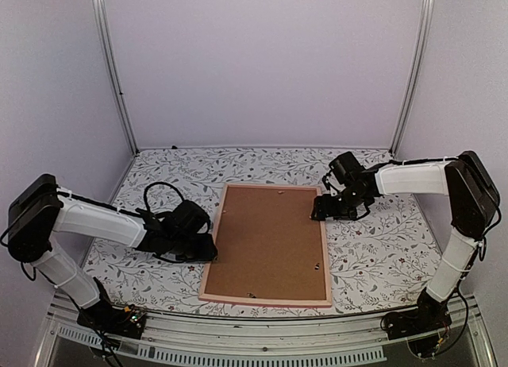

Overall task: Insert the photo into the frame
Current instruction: Press the fastener onto the backboard.

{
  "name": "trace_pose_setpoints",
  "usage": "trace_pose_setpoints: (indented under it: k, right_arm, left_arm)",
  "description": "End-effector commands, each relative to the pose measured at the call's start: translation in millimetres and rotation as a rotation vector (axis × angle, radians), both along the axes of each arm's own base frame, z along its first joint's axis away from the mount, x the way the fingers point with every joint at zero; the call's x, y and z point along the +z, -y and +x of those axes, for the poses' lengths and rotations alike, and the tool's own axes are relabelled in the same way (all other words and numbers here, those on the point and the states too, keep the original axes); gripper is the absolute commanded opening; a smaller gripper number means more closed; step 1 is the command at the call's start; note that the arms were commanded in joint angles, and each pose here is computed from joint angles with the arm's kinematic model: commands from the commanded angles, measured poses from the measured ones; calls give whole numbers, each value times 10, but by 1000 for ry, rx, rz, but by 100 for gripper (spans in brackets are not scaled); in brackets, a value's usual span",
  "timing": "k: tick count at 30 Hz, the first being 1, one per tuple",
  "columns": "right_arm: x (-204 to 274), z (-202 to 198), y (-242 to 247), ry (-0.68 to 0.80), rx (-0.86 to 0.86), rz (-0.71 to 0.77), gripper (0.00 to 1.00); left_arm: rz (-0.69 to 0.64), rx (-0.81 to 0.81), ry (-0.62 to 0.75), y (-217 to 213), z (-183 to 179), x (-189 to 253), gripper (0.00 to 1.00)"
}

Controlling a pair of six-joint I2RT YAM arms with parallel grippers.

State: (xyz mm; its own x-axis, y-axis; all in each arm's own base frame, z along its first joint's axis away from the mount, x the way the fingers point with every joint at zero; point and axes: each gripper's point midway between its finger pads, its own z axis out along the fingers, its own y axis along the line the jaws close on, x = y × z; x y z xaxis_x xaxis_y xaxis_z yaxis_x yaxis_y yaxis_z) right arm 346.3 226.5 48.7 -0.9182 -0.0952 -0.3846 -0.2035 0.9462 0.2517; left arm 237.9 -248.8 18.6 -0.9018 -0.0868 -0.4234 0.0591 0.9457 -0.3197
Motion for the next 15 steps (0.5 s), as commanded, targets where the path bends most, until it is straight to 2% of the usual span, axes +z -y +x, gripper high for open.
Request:
trace_pose_setpoints:
  k: [1,6,15]
  right_arm:
    - [-60,0,6,-5,12,3,80]
    - [-47,6,2,-3,9,6,80]
    - [150,57,18,40,-12,14,81]
  left_arm:
    - [-29,12,-3,-20,-36,67,44]
    - [-50,22,19,-14,-7,167,58]
    - [-57,-23,69,39,126,267,72]
